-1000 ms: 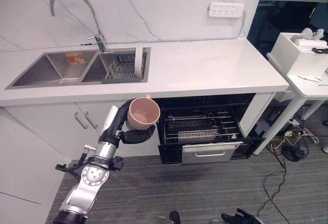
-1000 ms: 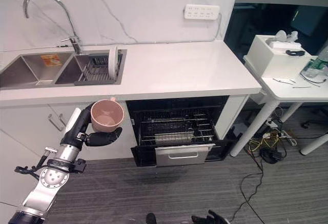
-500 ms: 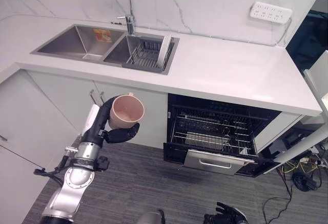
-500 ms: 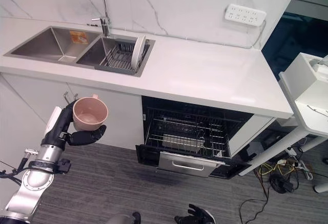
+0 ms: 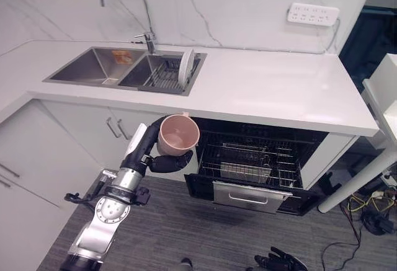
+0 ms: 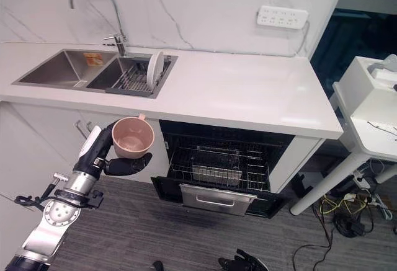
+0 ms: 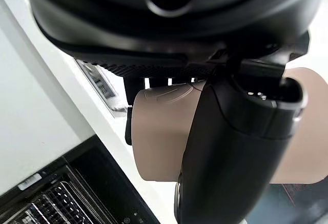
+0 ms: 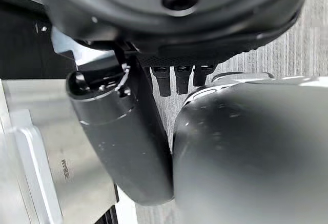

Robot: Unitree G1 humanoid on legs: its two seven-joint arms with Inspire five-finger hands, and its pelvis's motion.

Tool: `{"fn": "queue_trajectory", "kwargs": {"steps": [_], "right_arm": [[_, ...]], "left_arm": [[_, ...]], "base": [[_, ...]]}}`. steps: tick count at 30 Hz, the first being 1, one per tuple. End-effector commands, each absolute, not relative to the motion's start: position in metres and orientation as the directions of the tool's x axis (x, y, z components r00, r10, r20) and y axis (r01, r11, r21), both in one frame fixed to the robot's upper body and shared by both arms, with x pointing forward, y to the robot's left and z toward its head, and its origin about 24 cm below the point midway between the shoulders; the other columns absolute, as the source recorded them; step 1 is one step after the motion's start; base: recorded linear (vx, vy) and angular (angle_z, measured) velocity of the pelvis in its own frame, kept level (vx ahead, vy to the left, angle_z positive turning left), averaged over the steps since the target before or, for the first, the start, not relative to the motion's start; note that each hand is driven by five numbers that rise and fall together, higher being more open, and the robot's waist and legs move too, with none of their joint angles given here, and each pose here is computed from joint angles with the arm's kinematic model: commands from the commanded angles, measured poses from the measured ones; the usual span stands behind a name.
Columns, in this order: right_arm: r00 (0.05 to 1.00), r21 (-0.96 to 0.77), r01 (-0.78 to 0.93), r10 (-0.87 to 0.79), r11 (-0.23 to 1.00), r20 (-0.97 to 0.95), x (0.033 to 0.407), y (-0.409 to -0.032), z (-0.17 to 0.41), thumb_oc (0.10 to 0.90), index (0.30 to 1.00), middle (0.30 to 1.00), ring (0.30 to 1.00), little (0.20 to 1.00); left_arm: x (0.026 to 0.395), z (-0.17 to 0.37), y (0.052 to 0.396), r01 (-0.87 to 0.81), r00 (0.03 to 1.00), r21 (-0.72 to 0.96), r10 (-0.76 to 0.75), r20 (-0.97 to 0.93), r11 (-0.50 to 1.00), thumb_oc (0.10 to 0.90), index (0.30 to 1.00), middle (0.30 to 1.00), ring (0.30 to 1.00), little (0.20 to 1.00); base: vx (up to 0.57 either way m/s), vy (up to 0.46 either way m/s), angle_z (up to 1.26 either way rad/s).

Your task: Place the dishes in the dishwasher.

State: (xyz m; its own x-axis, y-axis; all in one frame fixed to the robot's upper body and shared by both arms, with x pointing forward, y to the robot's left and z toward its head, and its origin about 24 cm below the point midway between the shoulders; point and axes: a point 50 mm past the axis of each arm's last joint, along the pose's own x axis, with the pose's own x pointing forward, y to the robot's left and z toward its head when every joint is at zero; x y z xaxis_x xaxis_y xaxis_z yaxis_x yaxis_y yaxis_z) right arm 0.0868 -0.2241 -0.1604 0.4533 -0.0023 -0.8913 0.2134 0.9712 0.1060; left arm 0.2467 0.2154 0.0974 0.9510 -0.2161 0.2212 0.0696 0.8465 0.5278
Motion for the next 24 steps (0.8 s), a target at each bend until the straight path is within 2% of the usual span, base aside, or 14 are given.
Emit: {"fn": "queue_trajectory", "kwargs": {"steps": [1, 7, 15, 16, 20, 24], "right_arm": [[0.446, 0.180, 0.208, 0.071, 0.961, -0.892, 0.077, -0.219, -0.162, 0.800, 0.900, 0.900, 0.900, 0.900], [0.453, 0.171, 0.174, 0.076, 0.970, -0.888, 0.077, -0.218, -0.162, 0.800, 0.900, 0.900, 0.900, 0.900], [0.416, 0.161, 0.207, 0.062, 0.965, -0.907, 0.069, -0.220, -0.164, 0.800, 0.900, 0.900, 0.900, 0.900], [0.428, 0.158, 0.376, -0.020, 0.913, -0.903, 0.073, -0.246, -0.158, 0.800, 0.900, 0.900, 0.900, 0.900], [0.476, 0.142, 0.313, -0.026, 0.939, -0.879, 0.088, -0.244, -0.155, 0.800, 0.900, 0.900, 0.900, 0.900], [0.516, 0.154, 0.234, 0.011, 0.960, -0.856, 0.111, -0.239, -0.149, 0.800, 0.900, 0.900, 0.900, 0.900]], "left_arm": [[0.259, 0.162, 0.206, -0.045, 0.808, 0.484, -0.253, 0.532, 0.874, 0.400, 0.300, 0.300, 0.300, 0.300], [0.262, 0.158, 0.203, -0.025, 0.820, 0.476, -0.254, 0.513, 0.879, 0.400, 0.300, 0.300, 0.300, 0.300], [0.264, 0.156, 0.199, -0.013, 0.823, 0.468, -0.256, 0.507, 0.884, 0.400, 0.300, 0.300, 0.300, 0.300], [0.263, 0.154, 0.192, 0.029, 0.799, 0.429, -0.278, 0.532, 0.903, 0.400, 0.300, 0.300, 0.300, 0.300], [0.263, 0.152, 0.188, 0.026, 0.816, 0.404, -0.253, 0.520, 0.915, 0.400, 0.300, 0.300, 0.300, 0.300], [0.263, 0.152, 0.192, -0.003, 0.821, 0.418, -0.236, 0.519, 0.908, 0.400, 0.300, 0.300, 0.300, 0.300]], "base": [[0.03, 0.006, -0.16], [0.02, 0.008, -0.18], [0.00, -0.001, -0.06], [0.00, 0.000, 0.00], [0.03, -0.037, -0.14], [0.06, -0.183, -0.88]]}}
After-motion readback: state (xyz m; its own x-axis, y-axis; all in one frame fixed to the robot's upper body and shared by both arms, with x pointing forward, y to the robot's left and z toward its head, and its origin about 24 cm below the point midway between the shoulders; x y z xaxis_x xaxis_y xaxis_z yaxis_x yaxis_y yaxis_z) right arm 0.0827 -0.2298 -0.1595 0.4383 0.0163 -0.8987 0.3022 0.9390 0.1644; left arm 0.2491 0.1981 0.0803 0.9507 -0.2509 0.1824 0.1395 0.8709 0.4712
